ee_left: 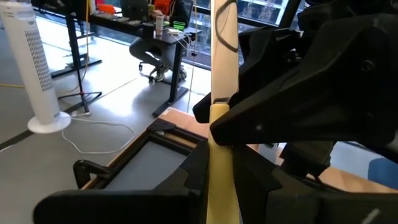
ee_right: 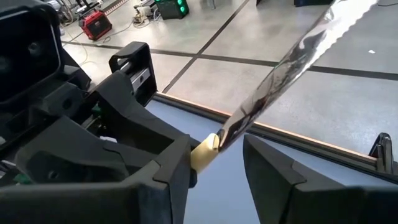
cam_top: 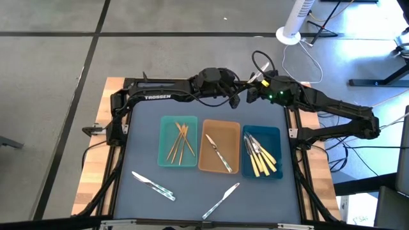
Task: Sort silverware by color (type)
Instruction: Put the yellow knife into the blue bin
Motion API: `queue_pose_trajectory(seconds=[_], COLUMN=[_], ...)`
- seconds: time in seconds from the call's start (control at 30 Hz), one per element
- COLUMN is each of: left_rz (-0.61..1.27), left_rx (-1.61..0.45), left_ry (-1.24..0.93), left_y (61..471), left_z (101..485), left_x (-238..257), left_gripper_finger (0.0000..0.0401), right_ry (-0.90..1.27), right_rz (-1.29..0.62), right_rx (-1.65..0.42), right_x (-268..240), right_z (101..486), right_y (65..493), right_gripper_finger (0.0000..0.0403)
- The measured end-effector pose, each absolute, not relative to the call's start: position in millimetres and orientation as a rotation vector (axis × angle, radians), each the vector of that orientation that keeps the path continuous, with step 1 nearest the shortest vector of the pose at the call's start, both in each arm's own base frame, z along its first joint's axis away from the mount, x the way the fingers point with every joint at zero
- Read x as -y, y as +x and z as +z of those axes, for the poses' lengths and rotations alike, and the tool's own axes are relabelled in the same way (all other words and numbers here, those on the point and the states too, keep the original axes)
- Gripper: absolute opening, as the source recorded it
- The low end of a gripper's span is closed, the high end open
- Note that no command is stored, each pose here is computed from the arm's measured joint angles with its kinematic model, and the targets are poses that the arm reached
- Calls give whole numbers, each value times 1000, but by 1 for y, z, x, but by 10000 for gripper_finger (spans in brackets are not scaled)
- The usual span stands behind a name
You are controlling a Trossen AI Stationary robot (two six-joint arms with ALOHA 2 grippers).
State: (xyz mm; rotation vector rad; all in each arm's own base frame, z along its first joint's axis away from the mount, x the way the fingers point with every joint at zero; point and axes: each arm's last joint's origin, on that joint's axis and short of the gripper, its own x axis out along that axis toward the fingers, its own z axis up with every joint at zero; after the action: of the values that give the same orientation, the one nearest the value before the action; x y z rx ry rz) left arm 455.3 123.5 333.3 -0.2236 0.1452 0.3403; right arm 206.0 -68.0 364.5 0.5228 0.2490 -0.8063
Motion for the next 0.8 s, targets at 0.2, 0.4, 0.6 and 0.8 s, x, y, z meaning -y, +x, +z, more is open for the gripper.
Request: queue_pose_trajectory(seconds=[0.2, 0.4, 0.6, 0.8], left_rz=[339, 339, 339, 341], left_rx=[-146, -146, -146, -145], left_ry=[-223, -223, -223, -222], left_y=[455, 455, 455, 455], left_z=[333, 333, 333, 333], left_x=[-124, -124, -124, -124], left_gripper_finger=[44, 44, 44, 44], right_ry=[522, 522, 523, 503], right_rz=[-803, -802, -797, -786], right_rx=[-251, -251, -249, -239], right_x=[68, 68, 68, 68], right_z=[364, 364, 365, 366], right_y=[206, 206, 207, 208], right_gripper_finger=[138, 134, 86, 35])
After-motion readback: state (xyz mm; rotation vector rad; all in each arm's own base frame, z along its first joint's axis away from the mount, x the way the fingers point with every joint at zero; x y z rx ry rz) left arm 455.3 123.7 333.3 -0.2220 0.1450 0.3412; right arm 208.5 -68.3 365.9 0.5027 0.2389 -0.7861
